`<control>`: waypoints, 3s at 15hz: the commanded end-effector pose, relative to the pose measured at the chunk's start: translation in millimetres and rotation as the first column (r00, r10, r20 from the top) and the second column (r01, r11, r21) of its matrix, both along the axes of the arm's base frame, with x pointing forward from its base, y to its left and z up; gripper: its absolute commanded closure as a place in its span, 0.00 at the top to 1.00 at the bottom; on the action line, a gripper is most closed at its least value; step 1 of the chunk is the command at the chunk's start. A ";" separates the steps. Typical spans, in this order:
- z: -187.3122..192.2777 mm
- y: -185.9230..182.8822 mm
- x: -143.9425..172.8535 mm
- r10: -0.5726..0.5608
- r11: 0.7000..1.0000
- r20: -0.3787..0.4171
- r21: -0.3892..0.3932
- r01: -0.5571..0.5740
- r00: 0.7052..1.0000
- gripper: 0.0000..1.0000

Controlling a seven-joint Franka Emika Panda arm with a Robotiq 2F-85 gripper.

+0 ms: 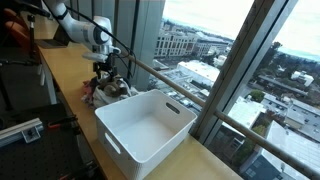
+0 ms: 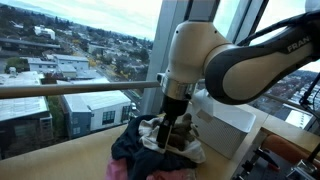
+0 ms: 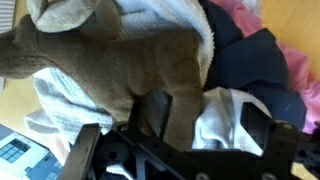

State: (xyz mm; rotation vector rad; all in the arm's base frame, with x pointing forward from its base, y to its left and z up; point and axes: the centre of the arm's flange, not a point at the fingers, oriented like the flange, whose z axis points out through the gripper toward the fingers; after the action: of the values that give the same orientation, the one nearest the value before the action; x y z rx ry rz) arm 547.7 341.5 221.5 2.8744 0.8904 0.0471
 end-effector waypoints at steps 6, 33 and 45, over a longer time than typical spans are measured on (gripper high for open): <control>-17.6 4.8 -3.0 0.013 1.000 -0.017 -0.021 -0.014 1.000 1.00; 176.3 -96.1 59.1 -0.128 0.991 0.191 0.068 0.117 0.973 0.04; 419.2 -337.3 63.2 -0.447 0.894 0.425 0.218 0.390 0.787 0.04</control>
State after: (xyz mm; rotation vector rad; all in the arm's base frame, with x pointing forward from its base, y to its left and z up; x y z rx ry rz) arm 624.7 47.5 583.0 2.8856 0.2042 0.6961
